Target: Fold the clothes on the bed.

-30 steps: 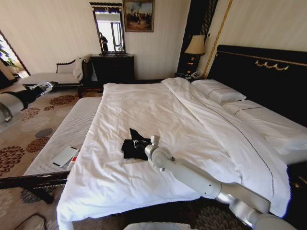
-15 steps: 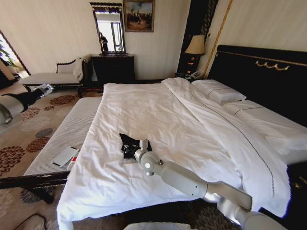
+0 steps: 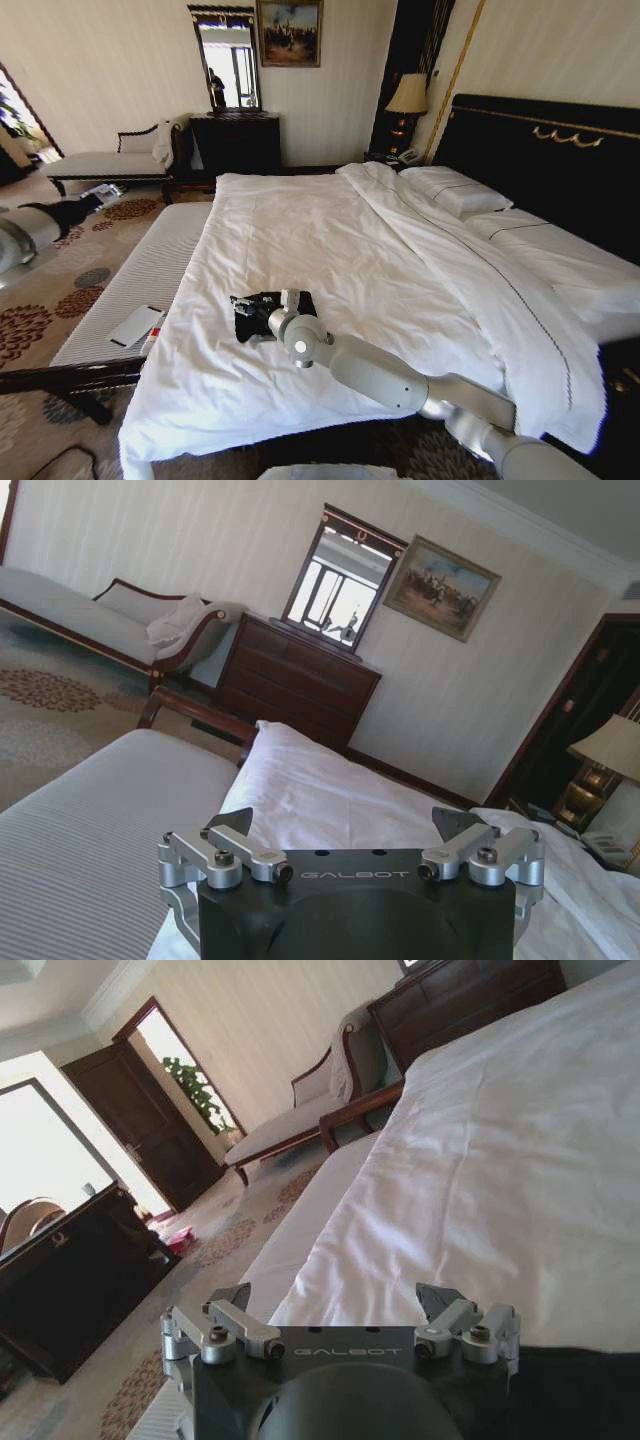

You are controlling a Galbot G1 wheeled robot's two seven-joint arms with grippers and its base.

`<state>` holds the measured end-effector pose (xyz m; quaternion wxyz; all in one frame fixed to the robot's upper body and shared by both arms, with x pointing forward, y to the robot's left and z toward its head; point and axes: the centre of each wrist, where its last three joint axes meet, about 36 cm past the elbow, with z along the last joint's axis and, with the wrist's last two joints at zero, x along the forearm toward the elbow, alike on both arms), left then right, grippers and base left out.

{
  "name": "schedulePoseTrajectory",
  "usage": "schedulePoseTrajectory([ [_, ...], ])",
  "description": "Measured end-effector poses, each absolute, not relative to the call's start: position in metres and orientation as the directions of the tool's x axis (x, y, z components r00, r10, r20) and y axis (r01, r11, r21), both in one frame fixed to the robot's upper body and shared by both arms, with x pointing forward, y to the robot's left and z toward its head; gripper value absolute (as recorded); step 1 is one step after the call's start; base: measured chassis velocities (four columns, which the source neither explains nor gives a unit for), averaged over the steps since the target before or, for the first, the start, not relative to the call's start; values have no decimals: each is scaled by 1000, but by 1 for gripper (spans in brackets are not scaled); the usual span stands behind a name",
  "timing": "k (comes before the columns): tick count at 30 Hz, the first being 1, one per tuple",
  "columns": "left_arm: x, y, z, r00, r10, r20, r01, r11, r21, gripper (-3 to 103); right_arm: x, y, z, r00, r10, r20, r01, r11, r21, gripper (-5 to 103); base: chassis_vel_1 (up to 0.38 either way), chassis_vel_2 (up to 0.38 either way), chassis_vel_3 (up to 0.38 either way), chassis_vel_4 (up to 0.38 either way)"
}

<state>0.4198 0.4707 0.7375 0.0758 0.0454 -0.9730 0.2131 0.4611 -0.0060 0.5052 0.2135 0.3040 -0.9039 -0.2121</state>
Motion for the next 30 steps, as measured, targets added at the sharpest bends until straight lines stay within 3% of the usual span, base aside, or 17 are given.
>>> schedulePoseTrajectory([
  [3,421,474,735,-983,-41,177,-110,911,-398,100,490,-68,513,-819,-521,242,-374,803,464,99,0,0,0,0],
  [4,421,474,735,-983,-41,177,-110,911,-398,100,490,-68,513,-819,-521,242,-374,803,464,99,0,0,0,0],
  [8,415,458,697,-968,-19,251,-103,939,-327,100,511,-166,519,-921,-336,197,-247,895,371,100,0,0,0,0],
  [10,410,452,684,-967,-20,254,-99,948,-303,100,511,-190,521,-940,-294,172,-222,912,345,100,0,0,0,0],
  [14,378,432,653,-992,-19,126,-52,964,-262,100,494,-277,551,-987,-139,84,-110,952,285,100,0,0,0,0],
  [17,350,424,642,-999,-17,29,-23,973,-231,100,469,-315,572,-998,-63,15,-57,962,266,100,0,0,0,0],
  [22,303,407,618,-994,-47,-103,-37,994,-98,100,407,-344,580,-995,-1,-102,-18,985,172,100,0,0,0,0],
  [26,280,392,576,-990,-101,-103,-99,995,-19,100,369,-346,547,-992,0,-128,-15,993,114,100,0,0,0,0],
  [30,268,375,534,-986,-158,-62,-156,987,-36,100,342,-344,503,-990,24,-139,15,998,68,100,0,0,0,0],
])
